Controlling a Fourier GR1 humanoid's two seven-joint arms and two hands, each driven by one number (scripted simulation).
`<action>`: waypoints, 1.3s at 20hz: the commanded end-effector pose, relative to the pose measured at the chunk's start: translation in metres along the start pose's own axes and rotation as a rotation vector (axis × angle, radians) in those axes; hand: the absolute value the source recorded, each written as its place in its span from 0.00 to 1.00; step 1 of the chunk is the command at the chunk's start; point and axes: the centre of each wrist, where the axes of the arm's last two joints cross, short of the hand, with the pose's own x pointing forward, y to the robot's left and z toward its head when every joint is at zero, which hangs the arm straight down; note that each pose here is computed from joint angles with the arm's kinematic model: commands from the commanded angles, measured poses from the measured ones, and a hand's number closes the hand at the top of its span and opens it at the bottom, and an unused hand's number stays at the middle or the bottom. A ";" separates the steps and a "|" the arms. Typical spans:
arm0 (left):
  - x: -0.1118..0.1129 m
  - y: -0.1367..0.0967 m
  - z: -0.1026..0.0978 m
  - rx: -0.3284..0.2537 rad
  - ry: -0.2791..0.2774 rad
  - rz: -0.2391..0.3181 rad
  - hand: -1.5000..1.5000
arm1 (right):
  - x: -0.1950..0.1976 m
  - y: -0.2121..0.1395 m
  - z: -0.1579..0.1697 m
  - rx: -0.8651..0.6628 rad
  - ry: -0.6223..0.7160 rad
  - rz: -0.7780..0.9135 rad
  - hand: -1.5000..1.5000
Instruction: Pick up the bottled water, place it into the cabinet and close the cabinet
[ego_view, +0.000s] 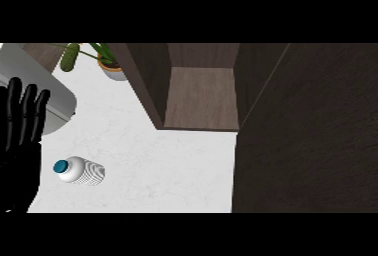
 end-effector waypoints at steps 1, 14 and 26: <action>0.006 0.000 0.008 0.134 0.024 -0.063 0.00 | 0.002 -0.001 -0.009 0.032 -0.011 -0.005 0.00; 0.051 0.015 0.053 0.891 0.207 -0.086 0.00 | 0.056 0.034 0.059 0.169 0.076 -0.201 0.00; 0.092 -0.005 0.065 0.906 0.241 -0.065 0.00 | 0.082 0.055 0.057 0.198 0.072 -0.214 0.00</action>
